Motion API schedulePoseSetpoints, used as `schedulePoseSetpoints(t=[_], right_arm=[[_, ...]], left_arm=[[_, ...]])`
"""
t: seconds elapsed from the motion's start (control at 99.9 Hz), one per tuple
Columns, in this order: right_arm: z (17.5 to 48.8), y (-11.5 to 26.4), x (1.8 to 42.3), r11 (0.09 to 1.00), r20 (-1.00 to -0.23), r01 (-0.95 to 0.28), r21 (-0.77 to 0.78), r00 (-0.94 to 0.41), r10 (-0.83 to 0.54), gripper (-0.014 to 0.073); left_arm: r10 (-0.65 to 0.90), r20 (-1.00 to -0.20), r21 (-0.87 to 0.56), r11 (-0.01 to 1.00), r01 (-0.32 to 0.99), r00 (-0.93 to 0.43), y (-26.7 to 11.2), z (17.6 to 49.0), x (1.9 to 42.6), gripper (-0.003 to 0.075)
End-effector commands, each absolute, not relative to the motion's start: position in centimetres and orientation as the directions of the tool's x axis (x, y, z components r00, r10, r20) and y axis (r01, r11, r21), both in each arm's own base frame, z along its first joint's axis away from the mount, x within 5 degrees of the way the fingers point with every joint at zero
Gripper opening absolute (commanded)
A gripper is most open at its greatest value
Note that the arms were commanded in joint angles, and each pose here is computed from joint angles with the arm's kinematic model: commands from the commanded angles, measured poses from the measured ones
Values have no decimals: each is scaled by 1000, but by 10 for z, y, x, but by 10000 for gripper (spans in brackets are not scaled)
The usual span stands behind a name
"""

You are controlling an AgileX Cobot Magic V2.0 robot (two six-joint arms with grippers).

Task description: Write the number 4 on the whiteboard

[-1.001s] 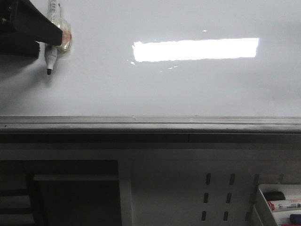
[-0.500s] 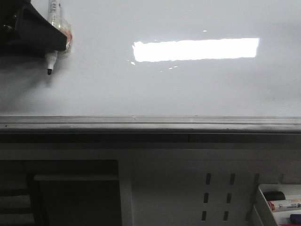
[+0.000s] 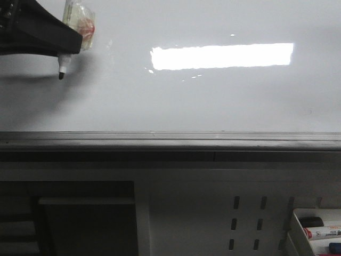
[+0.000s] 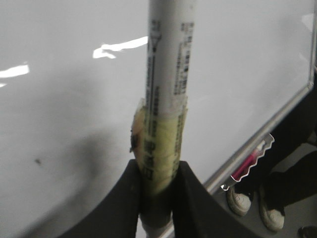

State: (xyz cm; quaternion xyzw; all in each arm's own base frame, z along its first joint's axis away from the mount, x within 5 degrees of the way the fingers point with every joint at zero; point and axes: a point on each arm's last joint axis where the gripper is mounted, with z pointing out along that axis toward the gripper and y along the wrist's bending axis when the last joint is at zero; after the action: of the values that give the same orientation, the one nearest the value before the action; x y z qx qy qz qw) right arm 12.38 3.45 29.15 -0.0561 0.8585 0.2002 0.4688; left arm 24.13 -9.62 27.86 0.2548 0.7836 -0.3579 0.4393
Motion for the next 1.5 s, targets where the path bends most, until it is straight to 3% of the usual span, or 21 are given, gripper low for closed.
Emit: schedulePoseSetpoints(t=[0.0,0.25,0.38,0.57,0.85,1.131,1.491], right_arm=[[309,41,128,880,-854,-368,300,-514,76,426],[340,64,139,681,-864,-639,357,-504,-20,344],[349,69,151,604,-837,-695,391,-541,-81,344],[357,82,161,524,-824,-751,401,-546,-152,344],[365,115,174,505,-819,-804,315,-499,-283,344],[360,151,194,428,-786,-831,355,-513,-344,344],[346,161,207,413,-742,-824,389,-546,-389,339]], left_arm=[[147,-919,-238,535,810,-367,-105,305,222,-21],[407,-886,-38,418,908,-224,-143,302,187,-21],[497,-853,53,384,922,-158,-163,297,175,-21],[515,-854,126,345,930,-76,-183,298,162,-21],[519,-852,136,341,930,-65,-191,294,160,-20],[517,-854,141,348,927,-65,-191,294,161,-21],[520,-853,163,360,919,-52,-191,295,163,-20]])
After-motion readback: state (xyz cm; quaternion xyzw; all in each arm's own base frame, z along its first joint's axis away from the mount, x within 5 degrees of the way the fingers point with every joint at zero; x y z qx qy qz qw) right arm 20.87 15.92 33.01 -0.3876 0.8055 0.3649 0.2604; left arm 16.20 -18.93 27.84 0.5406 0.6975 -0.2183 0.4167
